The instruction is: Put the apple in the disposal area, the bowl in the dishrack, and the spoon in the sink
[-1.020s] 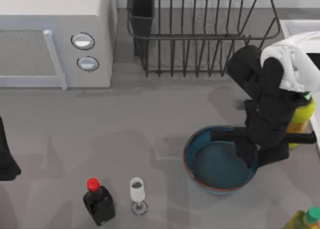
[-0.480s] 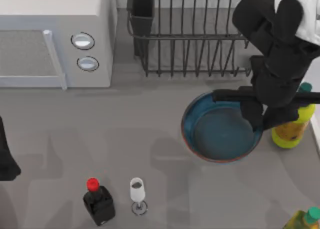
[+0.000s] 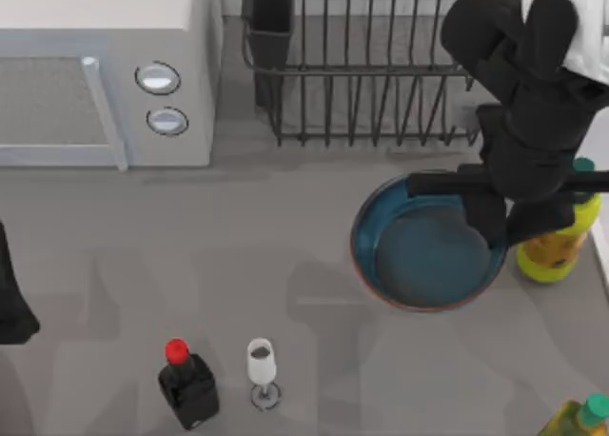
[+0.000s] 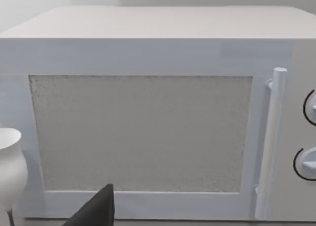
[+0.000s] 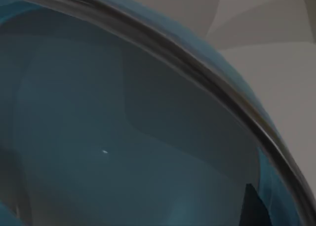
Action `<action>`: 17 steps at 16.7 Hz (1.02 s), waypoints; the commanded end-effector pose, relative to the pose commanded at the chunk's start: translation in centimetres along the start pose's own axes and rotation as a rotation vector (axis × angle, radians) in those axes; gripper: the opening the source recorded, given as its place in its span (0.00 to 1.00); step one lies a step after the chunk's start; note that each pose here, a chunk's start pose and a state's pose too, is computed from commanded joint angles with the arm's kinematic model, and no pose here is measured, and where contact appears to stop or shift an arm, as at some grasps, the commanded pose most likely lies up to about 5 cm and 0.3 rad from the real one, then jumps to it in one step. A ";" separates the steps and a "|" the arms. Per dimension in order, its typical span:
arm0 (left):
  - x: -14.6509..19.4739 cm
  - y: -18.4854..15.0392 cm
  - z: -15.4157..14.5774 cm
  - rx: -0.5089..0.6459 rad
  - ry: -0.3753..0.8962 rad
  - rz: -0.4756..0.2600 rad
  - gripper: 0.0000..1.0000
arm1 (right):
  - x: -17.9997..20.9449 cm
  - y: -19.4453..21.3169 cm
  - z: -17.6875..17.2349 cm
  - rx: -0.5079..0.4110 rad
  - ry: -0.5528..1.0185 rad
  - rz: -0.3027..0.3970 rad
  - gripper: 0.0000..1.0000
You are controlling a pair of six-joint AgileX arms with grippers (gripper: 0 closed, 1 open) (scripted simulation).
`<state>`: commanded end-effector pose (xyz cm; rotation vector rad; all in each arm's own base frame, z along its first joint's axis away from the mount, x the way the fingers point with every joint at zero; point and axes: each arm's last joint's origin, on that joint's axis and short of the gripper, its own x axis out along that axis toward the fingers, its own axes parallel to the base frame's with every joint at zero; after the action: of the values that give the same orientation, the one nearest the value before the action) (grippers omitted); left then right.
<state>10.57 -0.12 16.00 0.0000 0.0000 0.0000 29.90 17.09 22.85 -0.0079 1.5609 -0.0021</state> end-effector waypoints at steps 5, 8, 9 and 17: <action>0.0 0.0 0.0 0.000 0.000 0.000 1.00 | -1.1 4.0 -1.3 -0.237 -0.257 -0.065 0.00; 0.0 0.0 0.0 0.000 0.000 0.000 1.00 | -3.0 7.5 -2.4 -0.390 -0.568 -0.132 0.00; 0.0 0.0 0.0 0.000 0.000 0.000 1.00 | -4.0 8.6 -2.8 -0.414 -0.691 -0.155 0.00; 0.0 0.0 0.0 0.000 0.000 0.000 1.00 | -16.2 10.1 -9.1 -0.113 -1.463 -0.086 0.00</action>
<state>10.57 -0.12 16.00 0.0000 0.0000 0.0000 20.57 27.29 38.90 -0.1353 0.0949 0.0199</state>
